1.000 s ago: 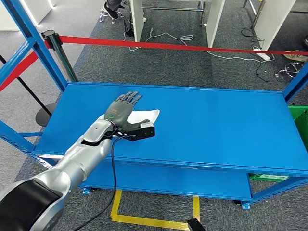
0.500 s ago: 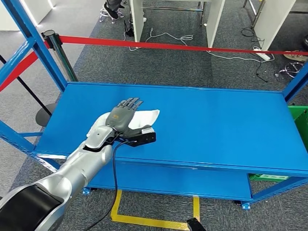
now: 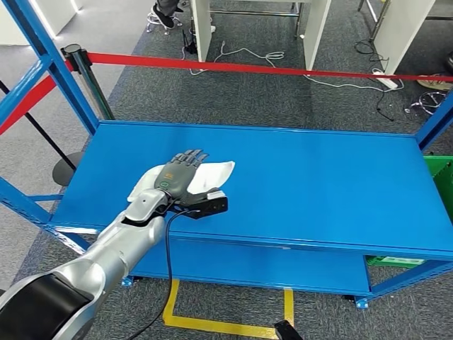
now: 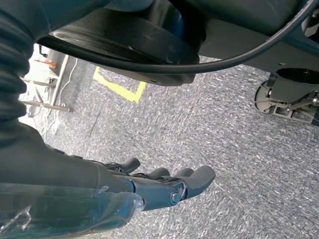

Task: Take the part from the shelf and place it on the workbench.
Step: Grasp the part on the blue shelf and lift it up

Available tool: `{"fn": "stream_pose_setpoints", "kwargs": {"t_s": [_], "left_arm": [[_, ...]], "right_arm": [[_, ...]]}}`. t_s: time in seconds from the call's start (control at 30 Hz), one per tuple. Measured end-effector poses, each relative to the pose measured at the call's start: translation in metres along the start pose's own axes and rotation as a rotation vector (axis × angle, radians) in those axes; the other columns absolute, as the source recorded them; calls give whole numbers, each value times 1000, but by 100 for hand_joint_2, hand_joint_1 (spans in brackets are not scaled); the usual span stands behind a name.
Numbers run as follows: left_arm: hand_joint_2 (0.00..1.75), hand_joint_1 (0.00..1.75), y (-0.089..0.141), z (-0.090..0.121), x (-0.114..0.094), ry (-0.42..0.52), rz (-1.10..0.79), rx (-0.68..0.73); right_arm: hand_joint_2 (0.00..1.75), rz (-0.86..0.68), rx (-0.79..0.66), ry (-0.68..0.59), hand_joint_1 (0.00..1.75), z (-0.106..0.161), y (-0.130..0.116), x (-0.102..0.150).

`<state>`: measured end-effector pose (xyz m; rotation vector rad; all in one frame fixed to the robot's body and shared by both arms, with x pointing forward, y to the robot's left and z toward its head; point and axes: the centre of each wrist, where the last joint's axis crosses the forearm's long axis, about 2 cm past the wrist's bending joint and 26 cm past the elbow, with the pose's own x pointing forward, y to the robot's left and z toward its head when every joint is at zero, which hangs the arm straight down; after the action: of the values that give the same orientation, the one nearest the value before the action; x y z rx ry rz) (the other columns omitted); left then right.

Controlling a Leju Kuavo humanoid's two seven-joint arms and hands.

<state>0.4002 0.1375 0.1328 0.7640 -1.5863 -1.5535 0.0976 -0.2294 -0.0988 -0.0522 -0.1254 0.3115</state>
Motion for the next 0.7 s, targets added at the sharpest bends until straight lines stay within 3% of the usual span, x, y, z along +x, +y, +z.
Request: {"fn": "stream_pose_setpoints", "kwargs": {"t_s": [0.37, 0.5, 0.7], "left_arm": [[0, 0, -4, 4, -9, 45, -11, -25], [175, 0, -5, 5, -13, 56, -15, -33], [175, 0, -8, 8, -19, 79, -20, -57]], "right_arm": [[175, 11, 1, 0, 0, 0, 1, 3], [175, 14, 1, -1, 0, 1, 1, 4], [175, 22, 2, -5, 0, 1, 1, 6]]}}
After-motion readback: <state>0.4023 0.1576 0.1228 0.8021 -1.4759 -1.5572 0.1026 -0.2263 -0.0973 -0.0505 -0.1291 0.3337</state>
